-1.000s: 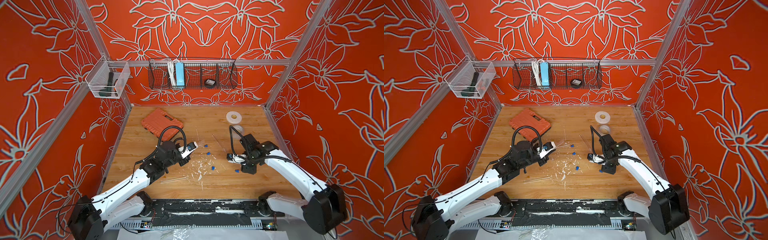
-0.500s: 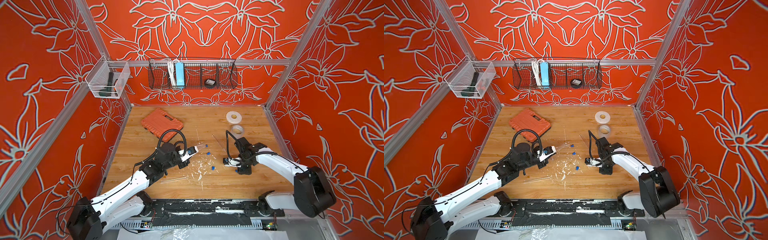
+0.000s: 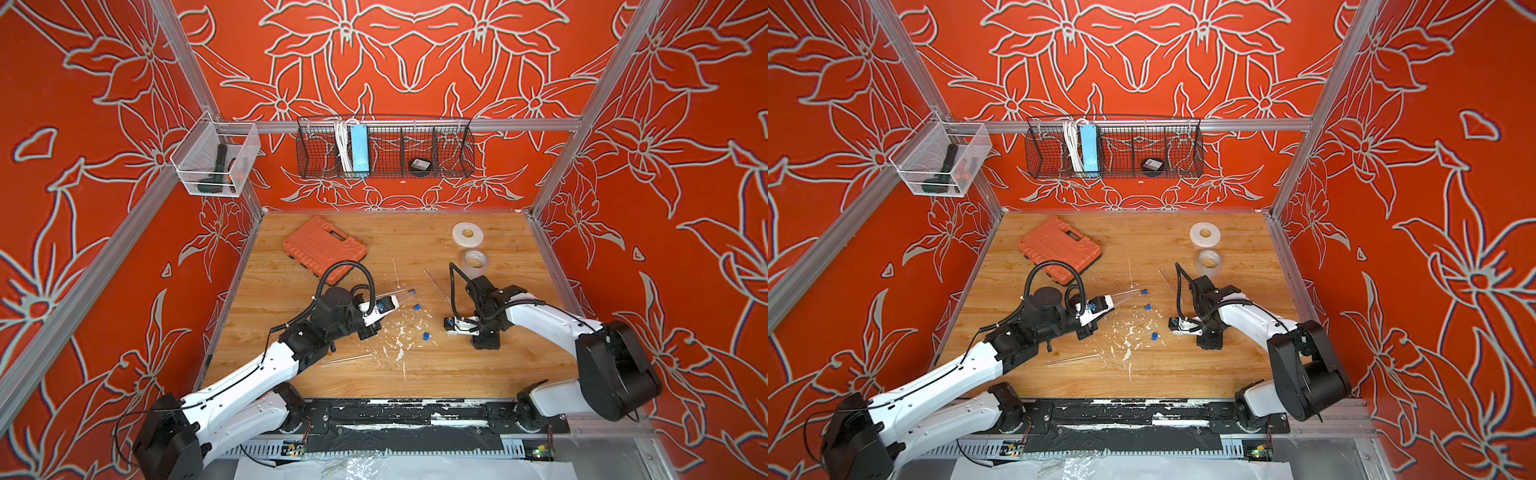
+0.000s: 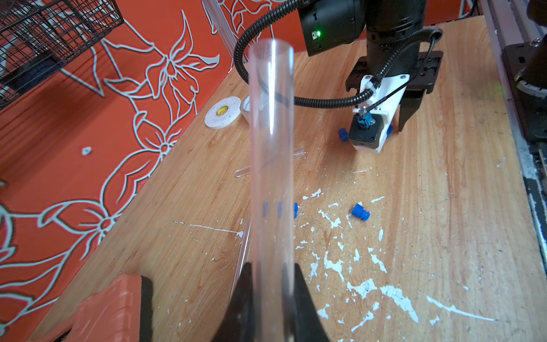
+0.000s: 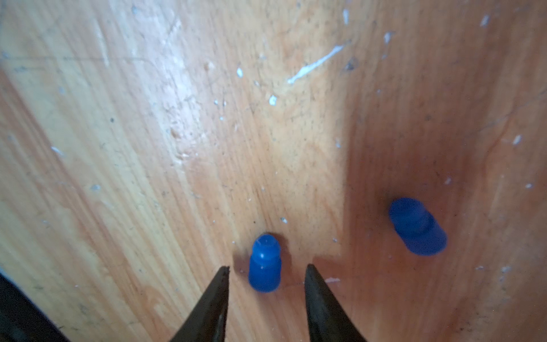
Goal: Insert stoppers into test tubes
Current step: Pick up the stopper from the center of the board.
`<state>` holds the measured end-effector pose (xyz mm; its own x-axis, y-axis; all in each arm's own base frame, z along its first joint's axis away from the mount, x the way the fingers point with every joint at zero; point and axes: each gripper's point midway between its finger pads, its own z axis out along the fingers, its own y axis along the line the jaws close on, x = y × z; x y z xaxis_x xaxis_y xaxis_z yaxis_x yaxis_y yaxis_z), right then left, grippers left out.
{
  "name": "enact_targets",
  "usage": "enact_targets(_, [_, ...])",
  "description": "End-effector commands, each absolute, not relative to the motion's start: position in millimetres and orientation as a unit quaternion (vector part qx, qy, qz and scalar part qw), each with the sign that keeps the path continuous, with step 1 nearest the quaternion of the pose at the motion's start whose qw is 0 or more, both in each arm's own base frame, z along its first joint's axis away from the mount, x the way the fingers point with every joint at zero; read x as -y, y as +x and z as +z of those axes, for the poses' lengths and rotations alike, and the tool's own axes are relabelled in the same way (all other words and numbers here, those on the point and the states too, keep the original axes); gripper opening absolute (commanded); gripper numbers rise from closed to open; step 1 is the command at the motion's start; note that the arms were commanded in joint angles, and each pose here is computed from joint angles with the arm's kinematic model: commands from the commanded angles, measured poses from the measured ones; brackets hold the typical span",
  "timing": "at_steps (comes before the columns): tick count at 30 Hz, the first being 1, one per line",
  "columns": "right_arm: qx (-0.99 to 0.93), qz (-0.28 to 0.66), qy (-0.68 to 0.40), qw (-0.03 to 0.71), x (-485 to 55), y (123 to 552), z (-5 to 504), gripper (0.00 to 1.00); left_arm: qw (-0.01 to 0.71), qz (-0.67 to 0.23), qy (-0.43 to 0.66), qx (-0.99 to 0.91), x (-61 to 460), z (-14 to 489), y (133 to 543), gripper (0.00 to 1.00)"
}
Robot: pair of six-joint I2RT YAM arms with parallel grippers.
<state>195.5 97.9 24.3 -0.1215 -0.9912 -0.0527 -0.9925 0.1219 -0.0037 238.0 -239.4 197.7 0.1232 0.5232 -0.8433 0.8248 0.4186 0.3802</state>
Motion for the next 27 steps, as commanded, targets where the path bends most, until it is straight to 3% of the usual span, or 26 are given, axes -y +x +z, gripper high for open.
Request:
enact_targets(1, [-0.744,0.028,-0.667,0.017,-100.2,191.9,20.9,0.41,0.549,-0.144,0.527,-0.632,242.8,202.9,234.5,0.0])
enact_targets(27, [-0.741,0.03,-0.671,0.009,-102.5,193.6,17.2,0.21,0.546,-0.138,0.53,-0.634,243.2,197.1,235.3,0.0])
